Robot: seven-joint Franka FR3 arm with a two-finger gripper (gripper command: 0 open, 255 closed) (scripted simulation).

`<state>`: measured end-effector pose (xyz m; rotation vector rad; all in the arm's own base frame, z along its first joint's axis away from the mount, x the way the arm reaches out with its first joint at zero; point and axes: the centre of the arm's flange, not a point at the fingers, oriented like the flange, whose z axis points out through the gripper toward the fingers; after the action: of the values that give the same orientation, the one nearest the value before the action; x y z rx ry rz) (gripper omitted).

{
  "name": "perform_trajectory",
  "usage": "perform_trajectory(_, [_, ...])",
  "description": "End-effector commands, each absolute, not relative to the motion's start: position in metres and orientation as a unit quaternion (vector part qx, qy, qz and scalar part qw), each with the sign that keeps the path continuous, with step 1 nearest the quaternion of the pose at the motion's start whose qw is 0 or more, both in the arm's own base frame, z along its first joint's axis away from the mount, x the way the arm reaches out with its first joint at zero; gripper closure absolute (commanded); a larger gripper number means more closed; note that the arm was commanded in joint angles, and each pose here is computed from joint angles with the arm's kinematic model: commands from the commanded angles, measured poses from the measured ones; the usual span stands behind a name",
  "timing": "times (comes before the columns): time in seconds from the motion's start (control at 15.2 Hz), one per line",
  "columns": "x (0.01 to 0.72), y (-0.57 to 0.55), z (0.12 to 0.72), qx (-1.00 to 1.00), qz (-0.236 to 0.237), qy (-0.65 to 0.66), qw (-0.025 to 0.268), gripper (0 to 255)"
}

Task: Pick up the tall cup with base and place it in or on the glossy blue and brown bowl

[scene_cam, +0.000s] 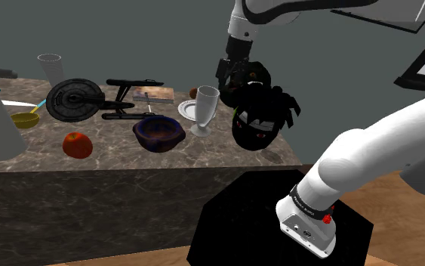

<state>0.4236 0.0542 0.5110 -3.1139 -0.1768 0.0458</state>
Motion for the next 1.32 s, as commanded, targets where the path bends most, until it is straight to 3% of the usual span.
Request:
perform_trajectory(0.0, [0.450,0.060,0.496,-0.998,0.013,-0.057,0.007,0])
perform_trajectory(0.46, [0.519,0.075,0.450,-0.998,0.008,-0.058,-0.006,0])
perform_trajectory(1.25, [0.518,0.075,0.410,-0.998,0.008,-0.058,-0.006,0])
